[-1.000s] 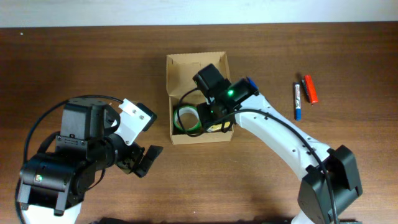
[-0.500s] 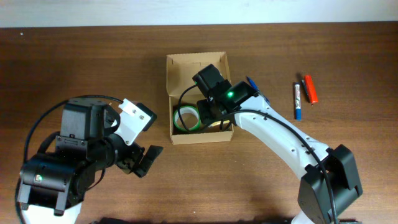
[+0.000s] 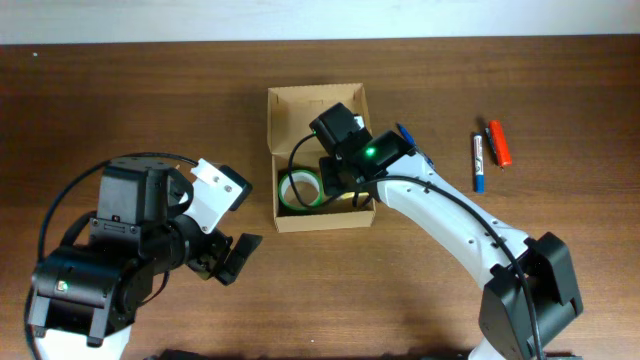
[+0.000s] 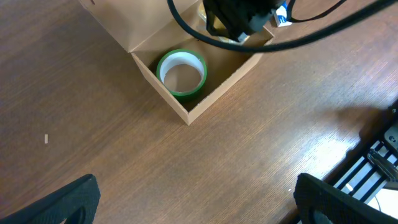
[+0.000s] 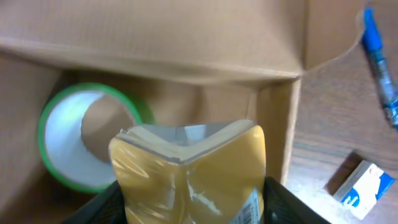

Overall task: Pack container
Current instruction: 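Lower the sticky-note pad into the box beside the tape and release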

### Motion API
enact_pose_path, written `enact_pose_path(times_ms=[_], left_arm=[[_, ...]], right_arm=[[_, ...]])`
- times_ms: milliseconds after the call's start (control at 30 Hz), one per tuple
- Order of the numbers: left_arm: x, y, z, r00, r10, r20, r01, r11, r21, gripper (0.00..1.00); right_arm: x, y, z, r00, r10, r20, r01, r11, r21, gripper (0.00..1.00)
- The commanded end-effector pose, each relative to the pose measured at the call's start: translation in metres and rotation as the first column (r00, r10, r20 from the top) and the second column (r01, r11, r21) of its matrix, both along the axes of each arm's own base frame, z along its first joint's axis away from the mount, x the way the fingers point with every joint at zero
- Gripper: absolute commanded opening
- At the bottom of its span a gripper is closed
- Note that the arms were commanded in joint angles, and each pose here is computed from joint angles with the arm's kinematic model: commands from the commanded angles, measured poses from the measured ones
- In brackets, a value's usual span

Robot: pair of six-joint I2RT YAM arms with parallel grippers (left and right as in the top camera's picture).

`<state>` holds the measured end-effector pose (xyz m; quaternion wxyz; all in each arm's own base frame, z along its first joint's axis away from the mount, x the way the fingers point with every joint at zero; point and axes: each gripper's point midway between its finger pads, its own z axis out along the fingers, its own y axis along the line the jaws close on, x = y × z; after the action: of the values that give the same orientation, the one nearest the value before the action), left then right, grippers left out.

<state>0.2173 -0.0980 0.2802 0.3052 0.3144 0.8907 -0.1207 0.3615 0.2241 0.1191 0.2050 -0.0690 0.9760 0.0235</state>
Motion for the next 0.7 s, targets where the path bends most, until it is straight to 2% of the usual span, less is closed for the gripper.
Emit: enact_pose_path(times_ms=[0, 133, 667], left_arm=[[0.001, 0.001, 0.005, 1.000, -0.011, 0.021, 0.011, 1.000, 0.006, 1.00], [0.001, 0.001, 0.005, 1.000, -0.011, 0.021, 0.011, 1.000, 0.006, 1.00], [0.001, 0.001, 0.005, 1.000, -0.011, 0.021, 0.011, 1.000, 0.006, 1.00]], right_arm=[[0.014, -0.010, 0.005, 0.994, -0.074, 0.075, 0.076, 0.997, -0.027, 0.59], [0.022, -0.006, 0.010, 0.990, -0.080, 0.115, 0.081, 0.997, -0.007, 0.59], [0.030, -0.003, 0.000, 0.988, -0.085, 0.125, 0.087, 0.996, -0.011, 0.59]])
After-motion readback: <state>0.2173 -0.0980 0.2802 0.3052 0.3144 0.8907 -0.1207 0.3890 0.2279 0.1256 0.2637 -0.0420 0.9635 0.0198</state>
